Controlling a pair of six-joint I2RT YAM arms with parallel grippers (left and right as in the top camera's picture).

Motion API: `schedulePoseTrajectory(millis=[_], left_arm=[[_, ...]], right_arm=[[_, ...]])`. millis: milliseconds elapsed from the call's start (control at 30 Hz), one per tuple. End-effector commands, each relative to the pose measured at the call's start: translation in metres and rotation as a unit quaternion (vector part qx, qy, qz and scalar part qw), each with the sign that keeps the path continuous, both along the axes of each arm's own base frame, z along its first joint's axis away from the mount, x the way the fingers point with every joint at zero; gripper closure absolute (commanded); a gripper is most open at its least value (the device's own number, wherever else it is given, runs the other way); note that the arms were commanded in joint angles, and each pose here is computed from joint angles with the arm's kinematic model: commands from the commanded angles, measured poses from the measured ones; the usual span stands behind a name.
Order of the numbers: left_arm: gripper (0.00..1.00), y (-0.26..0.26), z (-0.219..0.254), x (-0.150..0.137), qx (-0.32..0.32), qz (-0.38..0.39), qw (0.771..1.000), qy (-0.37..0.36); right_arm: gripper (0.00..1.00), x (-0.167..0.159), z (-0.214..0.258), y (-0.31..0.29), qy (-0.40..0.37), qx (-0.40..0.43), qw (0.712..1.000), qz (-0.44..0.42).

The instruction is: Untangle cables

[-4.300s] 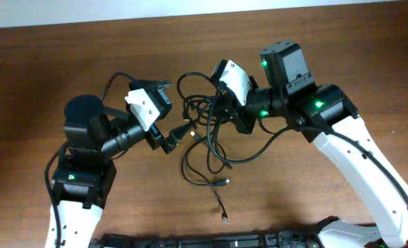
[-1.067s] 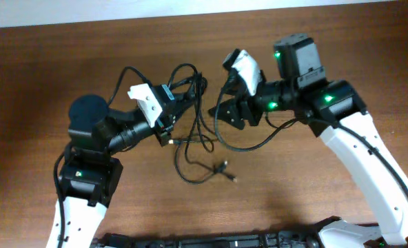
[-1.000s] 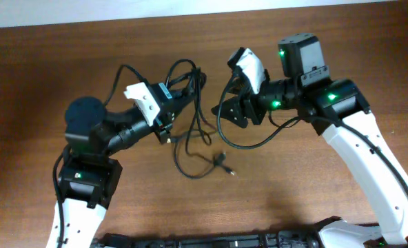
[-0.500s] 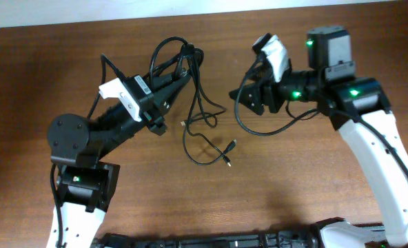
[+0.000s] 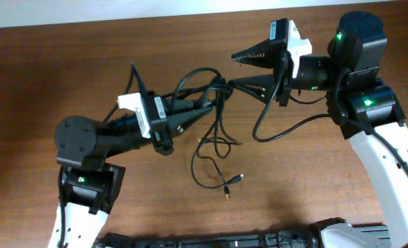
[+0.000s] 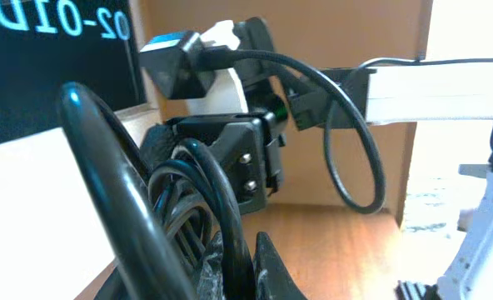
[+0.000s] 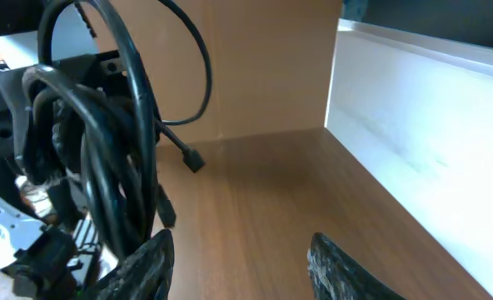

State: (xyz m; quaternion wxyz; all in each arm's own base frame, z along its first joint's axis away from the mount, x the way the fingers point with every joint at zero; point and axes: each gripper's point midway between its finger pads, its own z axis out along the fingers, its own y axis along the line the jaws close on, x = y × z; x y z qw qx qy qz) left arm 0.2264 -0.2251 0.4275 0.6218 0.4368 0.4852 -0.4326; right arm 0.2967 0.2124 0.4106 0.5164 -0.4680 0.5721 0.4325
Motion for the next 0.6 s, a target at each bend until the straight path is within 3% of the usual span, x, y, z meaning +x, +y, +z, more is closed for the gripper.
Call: schedulePoseTrajectory(millis=[0, 33, 67, 367, 567], left_arm=[[1.0, -0.007, 0.004, 0.005, -0.01, 0.007, 1.0, 0.003], [1.0, -0.01, 0.003, 0.007, -0.012, 0.011, 1.0, 0.006], [1.0, -0.012, 0.004, 0.007, -0.014, 0.007, 1.0, 0.002], [1.0, 0.001, 0.013, 0.031, -0.036, 0.078, 0.996, -0.004], [1.0, 0.005, 0.012, 0.036, -0.035, 0.088, 0.995, 0.002]], right_arm=[[0.53, -0.01, 0.007, 0.0, -0.006, 0.007, 1.0, 0.02], [0.75, -0.01, 0.007, 0.0, -0.006, 0.007, 1.0, 0.02], [0.77, -0.01, 0.007, 0.0, -0.004, 0.007, 1.0, 0.02], [0.53, -0.002, 0.001, -0.002, 0.009, -0.002, 1.0, -0.005], [0.46, -0.001, 0.0, -0.003, 0.011, -0.003, 1.0, -0.009]])
